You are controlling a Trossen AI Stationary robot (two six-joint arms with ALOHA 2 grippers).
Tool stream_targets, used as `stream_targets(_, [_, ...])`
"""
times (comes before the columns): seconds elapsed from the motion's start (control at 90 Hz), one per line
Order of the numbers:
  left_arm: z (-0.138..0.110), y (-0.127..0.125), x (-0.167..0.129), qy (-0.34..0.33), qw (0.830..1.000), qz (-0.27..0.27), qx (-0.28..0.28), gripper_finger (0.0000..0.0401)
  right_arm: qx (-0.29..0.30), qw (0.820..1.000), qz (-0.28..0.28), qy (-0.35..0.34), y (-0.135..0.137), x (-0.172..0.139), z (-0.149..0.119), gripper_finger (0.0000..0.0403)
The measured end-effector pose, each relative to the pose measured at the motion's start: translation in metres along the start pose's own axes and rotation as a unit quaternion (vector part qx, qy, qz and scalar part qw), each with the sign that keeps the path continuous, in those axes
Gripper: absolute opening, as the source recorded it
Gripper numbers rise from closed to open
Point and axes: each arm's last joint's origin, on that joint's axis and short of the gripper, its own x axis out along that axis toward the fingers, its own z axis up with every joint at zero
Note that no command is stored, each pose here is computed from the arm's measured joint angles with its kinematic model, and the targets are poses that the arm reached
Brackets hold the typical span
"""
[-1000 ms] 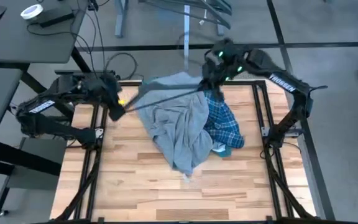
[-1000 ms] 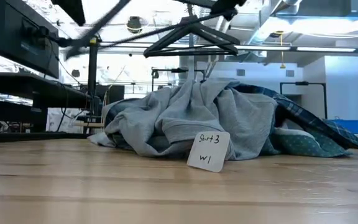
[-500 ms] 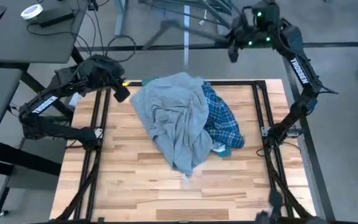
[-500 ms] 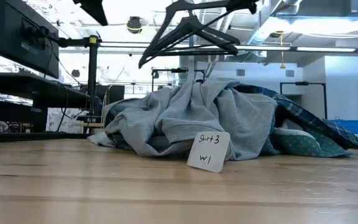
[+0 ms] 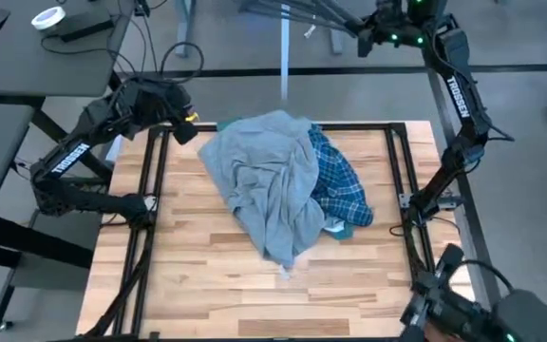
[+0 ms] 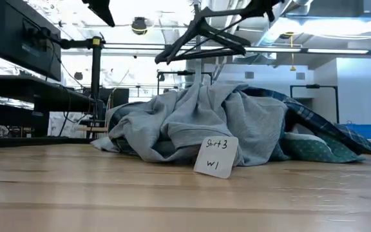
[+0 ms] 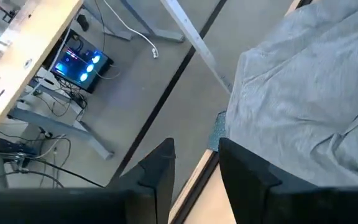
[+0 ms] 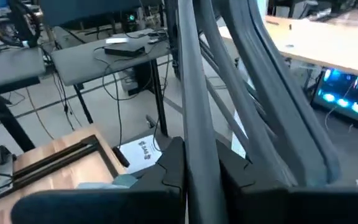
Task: Hang clothes
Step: Hang the gray hanger on the hanger rack, then return to Home Position
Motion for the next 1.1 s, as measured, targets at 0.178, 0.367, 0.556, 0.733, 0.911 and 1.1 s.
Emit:
stream_targets(0.178, [0.0, 0.0, 0.0, 0.001, 1.0, 0.0, 0.008, 0.0106, 0.01, 1.0, -0.013, 0.009, -0.007, 0.014, -0.006, 0.0055])
stream_targets(0.367, [-0.005, -0.001, -0.004, 0.011, 0.999, -0.013, -0.027, 0.0106, 0.055, 0.996, -0.022, 0.065, 0.007, -0.026, -0.009, 0.0167])
stream_targets(0.556, [-0.005, -0.003, -0.011, -0.028, 0.992, -0.099, -0.066, 0.0102, 0.055, 0.989, 0.037, 0.136, 0.062, -0.094, -0.015, 0.0216])
stream_targets(0.733, [-0.001, -0.012, -0.013, -0.066, 0.961, -0.243, -0.112, 0.0042, 0.048, 0.97, 0.094, 0.219, 0.109, -0.098, -0.054, 0.0119])
stream_targets(0.911, [0.002, -0.023, -0.01, -0.073, 0.945, -0.287, -0.139, 0.0014, 0.076, 0.976, 0.137, 0.15, 0.139, -0.07, -0.147, 0.0016])
stream_targets(1.1, [-0.001, -0.027, -0.014, -0.051, 0.941, -0.298, -0.154, 0.0025, 0.167, 0.963, 0.193, 0.087, 0.149, -0.093, -0.236, 0.0035])
